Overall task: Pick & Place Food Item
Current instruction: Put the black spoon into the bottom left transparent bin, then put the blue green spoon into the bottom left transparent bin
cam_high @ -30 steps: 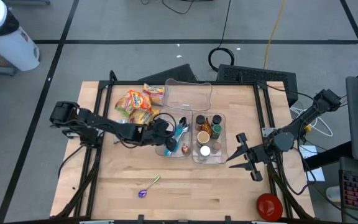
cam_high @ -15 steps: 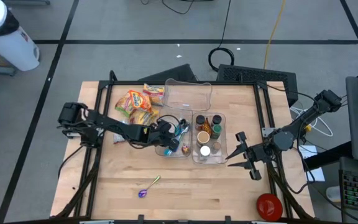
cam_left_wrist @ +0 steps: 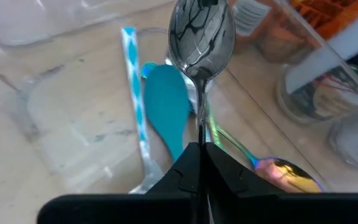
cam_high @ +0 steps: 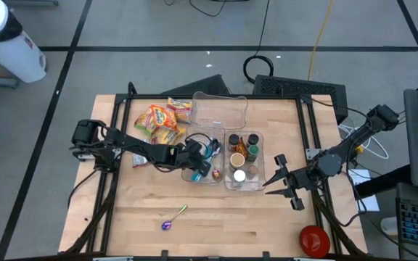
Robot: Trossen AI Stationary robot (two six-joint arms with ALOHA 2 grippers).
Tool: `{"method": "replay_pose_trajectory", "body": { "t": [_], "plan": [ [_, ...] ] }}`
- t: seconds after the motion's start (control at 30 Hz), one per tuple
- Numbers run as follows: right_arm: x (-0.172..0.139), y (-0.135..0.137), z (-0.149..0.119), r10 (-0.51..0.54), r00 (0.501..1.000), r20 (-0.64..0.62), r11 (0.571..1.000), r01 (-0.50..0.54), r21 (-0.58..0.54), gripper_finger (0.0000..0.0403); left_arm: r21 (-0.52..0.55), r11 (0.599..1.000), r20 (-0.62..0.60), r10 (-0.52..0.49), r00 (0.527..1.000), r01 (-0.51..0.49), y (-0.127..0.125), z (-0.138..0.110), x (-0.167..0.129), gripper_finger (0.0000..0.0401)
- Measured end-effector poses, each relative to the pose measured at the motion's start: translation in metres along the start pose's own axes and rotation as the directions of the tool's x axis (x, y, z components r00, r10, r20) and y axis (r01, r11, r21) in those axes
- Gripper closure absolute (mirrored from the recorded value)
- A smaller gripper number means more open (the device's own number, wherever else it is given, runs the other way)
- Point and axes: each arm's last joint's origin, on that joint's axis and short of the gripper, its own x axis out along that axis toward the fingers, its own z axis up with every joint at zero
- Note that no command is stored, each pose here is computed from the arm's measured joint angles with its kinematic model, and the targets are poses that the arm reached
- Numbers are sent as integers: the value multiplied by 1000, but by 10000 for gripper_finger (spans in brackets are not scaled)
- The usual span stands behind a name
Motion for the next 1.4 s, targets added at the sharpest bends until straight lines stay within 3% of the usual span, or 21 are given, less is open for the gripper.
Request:
{"method": "replay_pose_trajectory", "body": {
  "t": [0.13, 0.27, 0.43, 0.5, 0.67, 0.8, 0.93, 1.1, 1.23, 1.4],
  "plan": [
    [0, 0, 0, 0, 1000, 0, 1000, 0, 0, 298, 14, 1000, -15, -15, 1000, 16, -1, 0, 0, 377],
    [0, 0, 0, 1, 1000, 0, 1000, -1, 0, 298, 31, 999, -14, -16, 1000, 16, -1, 0, 0, 332],
    [0, 0, 0, 1, 1000, 0, 1000, -1, 0, 298, 109, 994, -17, -27, 999, 29, -1, 0, 0, 275],
    [0, 0, 0, 2, 1000, 0, 1000, -2, 0, 298, 168, 983, -38, -72, 997, 78, -4, 1, -3, 258],
    [0, 0, 0, 2, 1000, 0, 1000, -2, 0, 298, 207, 934, -87, -279, 956, 292, -15, 15, -28, 232],
    [0, 0, 0, 0, 1000, 0, 999, 0, 33, 298, 256, 884, -59, -390, 919, 391, -25, 21, -67, 231],
    [-3, -2, 3, -2, 1000, 11, 998, 1, 60, 298, 409, 816, 45, -464, 885, 408, -40, 13, -115, 238],
    [-13, -5, -3, -34, 996, -81, 998, 38, 44, 298, 512, 771, 125, -504, 855, 379, -55, -14, -158, 244],
    [-18, -9, -6, -116, 984, -135, 991, 124, 52, 298, 548, 719, 65, -545, 836, 427, -62, -37, -173, 244],
    [-22, -12, -7, -184, 969, -163, 981, 191, 28, 298, 524, 643, -124, -591, 797, 558, -66, -62, -180, 244]
  ]
}}
